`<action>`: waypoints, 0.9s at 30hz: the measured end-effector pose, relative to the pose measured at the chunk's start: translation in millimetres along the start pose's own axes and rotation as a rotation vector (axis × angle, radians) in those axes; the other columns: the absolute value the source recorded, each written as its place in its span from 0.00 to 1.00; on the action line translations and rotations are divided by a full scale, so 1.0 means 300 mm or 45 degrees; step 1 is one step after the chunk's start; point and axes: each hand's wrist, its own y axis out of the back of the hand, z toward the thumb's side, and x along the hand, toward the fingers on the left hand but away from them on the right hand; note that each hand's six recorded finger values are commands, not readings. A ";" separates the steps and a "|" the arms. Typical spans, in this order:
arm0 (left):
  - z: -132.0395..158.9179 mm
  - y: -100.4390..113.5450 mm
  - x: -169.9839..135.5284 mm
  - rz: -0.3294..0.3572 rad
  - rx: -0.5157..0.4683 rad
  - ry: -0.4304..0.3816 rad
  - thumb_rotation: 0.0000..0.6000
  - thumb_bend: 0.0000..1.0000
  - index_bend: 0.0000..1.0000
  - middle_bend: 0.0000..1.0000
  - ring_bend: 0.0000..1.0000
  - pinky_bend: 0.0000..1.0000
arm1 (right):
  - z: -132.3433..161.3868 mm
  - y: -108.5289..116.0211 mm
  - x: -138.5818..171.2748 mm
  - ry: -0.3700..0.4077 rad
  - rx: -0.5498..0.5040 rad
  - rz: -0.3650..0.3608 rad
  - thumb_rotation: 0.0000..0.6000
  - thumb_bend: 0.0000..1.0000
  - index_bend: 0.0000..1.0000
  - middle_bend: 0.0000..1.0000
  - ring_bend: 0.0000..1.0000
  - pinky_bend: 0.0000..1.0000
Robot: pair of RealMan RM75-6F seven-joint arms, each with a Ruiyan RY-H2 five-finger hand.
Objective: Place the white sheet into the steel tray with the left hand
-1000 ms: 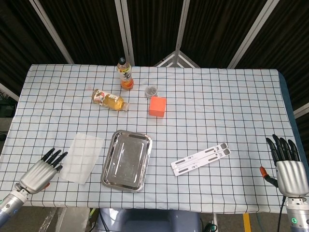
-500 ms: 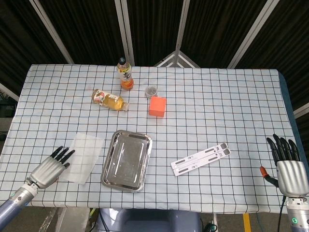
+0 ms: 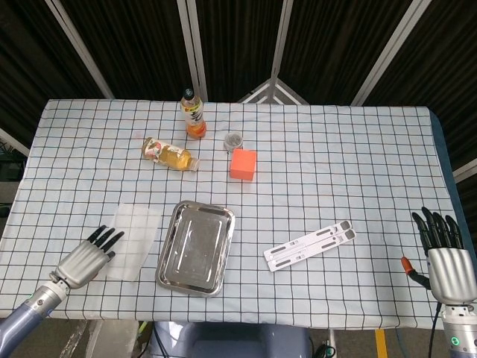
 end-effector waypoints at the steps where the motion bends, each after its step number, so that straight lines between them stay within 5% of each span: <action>1: 0.003 0.001 0.003 0.002 -0.003 -0.002 1.00 0.37 0.47 0.00 0.00 0.00 | 0.000 0.000 0.000 -0.001 -0.002 0.001 1.00 0.33 0.00 0.00 0.00 0.00; 17: -0.002 0.005 0.007 0.012 -0.058 0.023 1.00 0.53 0.58 0.03 0.00 0.00 | -0.001 0.001 0.002 -0.002 -0.011 0.004 1.00 0.33 0.00 0.00 0.00 0.00; 23: -0.058 0.100 0.017 0.133 -0.112 0.096 1.00 0.53 0.58 0.04 0.00 0.00 | -0.001 0.001 0.002 -0.003 -0.011 0.005 1.00 0.33 0.00 0.00 0.00 0.00; 27: -0.127 0.224 0.025 0.274 -0.163 0.173 1.00 0.53 0.58 0.05 0.00 0.00 | 0.000 0.001 0.001 -0.001 -0.009 0.005 1.00 0.33 0.00 0.00 0.00 0.00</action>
